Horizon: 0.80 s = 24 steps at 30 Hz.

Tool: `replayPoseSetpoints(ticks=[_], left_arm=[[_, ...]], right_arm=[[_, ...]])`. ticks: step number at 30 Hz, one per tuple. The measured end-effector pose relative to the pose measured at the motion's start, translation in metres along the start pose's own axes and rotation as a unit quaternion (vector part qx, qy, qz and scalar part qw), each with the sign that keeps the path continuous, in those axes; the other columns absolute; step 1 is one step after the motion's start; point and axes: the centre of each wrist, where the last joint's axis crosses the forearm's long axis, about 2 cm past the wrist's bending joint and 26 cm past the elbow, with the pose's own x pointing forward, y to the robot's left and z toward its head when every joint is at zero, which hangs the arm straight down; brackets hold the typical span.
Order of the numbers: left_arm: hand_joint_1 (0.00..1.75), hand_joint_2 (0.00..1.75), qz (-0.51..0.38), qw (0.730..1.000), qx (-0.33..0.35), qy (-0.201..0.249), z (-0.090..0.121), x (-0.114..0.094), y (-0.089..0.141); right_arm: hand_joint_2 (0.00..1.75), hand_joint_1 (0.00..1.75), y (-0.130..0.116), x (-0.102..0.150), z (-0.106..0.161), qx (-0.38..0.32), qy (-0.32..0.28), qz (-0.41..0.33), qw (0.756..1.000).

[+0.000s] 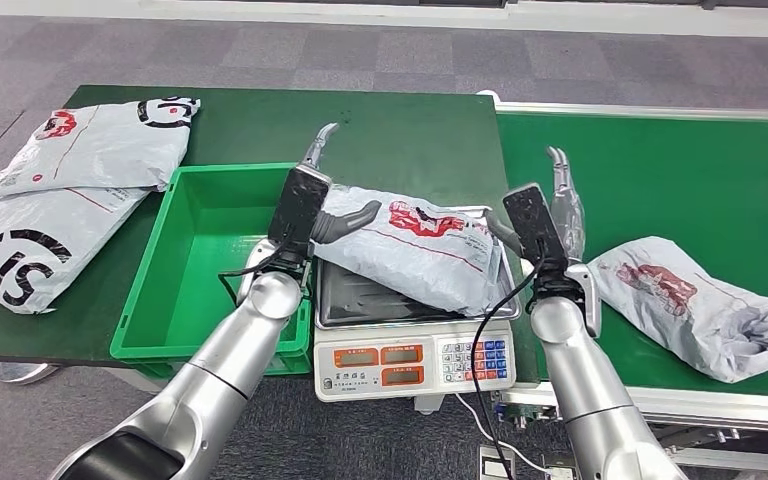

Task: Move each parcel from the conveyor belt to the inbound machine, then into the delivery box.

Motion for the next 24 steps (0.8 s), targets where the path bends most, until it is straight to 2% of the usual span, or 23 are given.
replayPoseSetpoints(ticks=[10,13,18,24], left_arm=[[0.00,1.75,-0.003,1.000,-0.005,-0.001,0.000,0.001,-0.001],[0.00,1.75,-0.026,0.999,-0.033,0.006,-0.003,0.002,-0.002],[0.00,1.75,-0.131,0.982,-0.129,0.036,-0.012,0.004,-0.008],[0.00,1.75,-0.287,0.932,-0.212,0.067,-0.016,0.001,-0.013]], right_arm=[[1.75,0.00,0.000,-0.002,0.001,0.000,0.000,-0.003,1.000],[1.75,0.00,0.001,-0.003,0.000,-0.002,-0.005,-0.024,1.000],[1.75,0.00,0.000,-0.007,-0.001,-0.007,0.008,-0.074,0.997],[1.75,0.00,0.000,-0.022,0.006,0.005,0.017,-0.139,0.990]])
